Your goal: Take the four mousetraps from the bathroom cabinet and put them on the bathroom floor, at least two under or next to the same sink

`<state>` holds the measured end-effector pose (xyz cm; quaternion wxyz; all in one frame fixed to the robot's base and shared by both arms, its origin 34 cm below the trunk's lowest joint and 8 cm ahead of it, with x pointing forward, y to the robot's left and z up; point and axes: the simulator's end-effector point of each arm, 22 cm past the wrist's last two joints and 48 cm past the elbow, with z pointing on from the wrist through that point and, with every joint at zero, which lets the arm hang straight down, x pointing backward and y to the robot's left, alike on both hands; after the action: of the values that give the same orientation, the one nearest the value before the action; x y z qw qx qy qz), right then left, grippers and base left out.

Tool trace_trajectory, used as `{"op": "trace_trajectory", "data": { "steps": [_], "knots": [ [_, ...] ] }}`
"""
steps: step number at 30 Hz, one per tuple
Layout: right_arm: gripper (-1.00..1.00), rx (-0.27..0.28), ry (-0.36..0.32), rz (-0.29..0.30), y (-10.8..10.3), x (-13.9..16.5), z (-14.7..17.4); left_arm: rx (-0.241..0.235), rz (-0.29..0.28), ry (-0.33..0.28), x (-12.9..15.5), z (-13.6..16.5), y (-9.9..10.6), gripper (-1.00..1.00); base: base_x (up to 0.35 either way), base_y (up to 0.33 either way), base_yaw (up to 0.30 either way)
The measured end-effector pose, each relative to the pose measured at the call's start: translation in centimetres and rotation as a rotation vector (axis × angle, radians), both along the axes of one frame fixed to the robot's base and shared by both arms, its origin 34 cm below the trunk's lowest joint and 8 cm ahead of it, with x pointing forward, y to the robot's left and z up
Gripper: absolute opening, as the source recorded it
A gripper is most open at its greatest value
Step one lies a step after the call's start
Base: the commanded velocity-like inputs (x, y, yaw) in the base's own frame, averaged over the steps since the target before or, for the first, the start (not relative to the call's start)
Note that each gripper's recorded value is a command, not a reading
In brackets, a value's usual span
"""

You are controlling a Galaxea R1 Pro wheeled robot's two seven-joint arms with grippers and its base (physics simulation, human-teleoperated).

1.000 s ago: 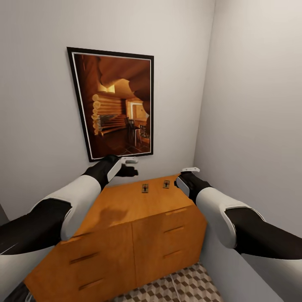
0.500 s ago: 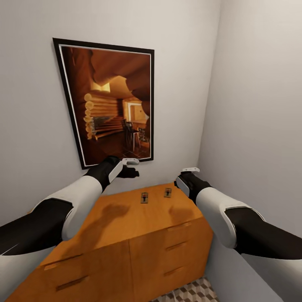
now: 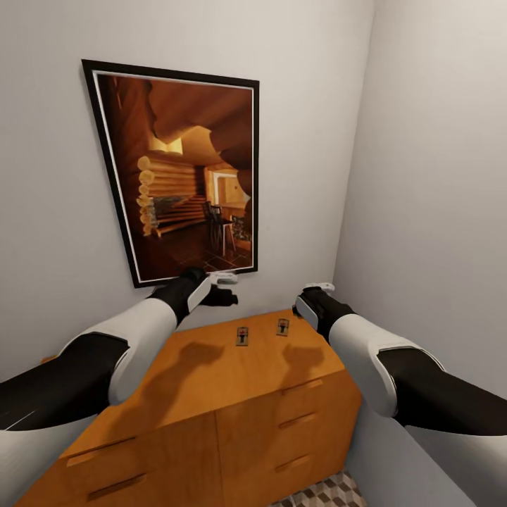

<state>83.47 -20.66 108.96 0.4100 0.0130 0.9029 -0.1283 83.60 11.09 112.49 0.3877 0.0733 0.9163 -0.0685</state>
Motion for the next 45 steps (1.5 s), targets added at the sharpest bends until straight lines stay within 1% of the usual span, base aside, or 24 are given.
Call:
{"op": "trace_trajectory", "data": {
  "steps": [2, 9, 17, 23, 28, 45],
  "knots": [
    [1.0, -0.002, 0.016, 0.002, 0.0, -0.2, -0.2, 0.0, 0.0, 0.015, -0.3, -0.7, 0.0, 1.0, 0.008, 0.0, 0.0],
    [1.0, -0.001, 0.04, 0.006, 0.1, -0.5, -0.6, 0.006, 0.005, 0.056, -1.0, -2.7, 0.4, 1.0, 0.003, 0.0, 0.0],
    [1.0, 0.01, 0.048, 0.017, 0.4, -0.6, -0.8, 0.003, 0.014, 0.026, -0.6, -3.2, 0.7, 1.0, 0.0, 0.0, 0.0],
    [1.0, 0.042, 0.054, 0.054, 1.5, -0.5, -1.0, 0.002, 0.017, 0.016, -0.5, -3.4, 0.8, 1.0, 0.0, 0.0, 0.0],
    [1.0, 0.056, 0.056, 0.07, 1.9, -0.5, -1.2, 0.002, 0.017, 0.013, -0.5, -3.4, 0.8, 1.0, 0.0, 0.0, 0.0],
    [1.0, 0.059, 0.054, 0.077, 2.1, -0.5, -1.1, 0.003, 0.018, 0.01, -0.4, -3.3, 0.8, 1.0, 0.0, 0.0, 0.0]
  ]
}}
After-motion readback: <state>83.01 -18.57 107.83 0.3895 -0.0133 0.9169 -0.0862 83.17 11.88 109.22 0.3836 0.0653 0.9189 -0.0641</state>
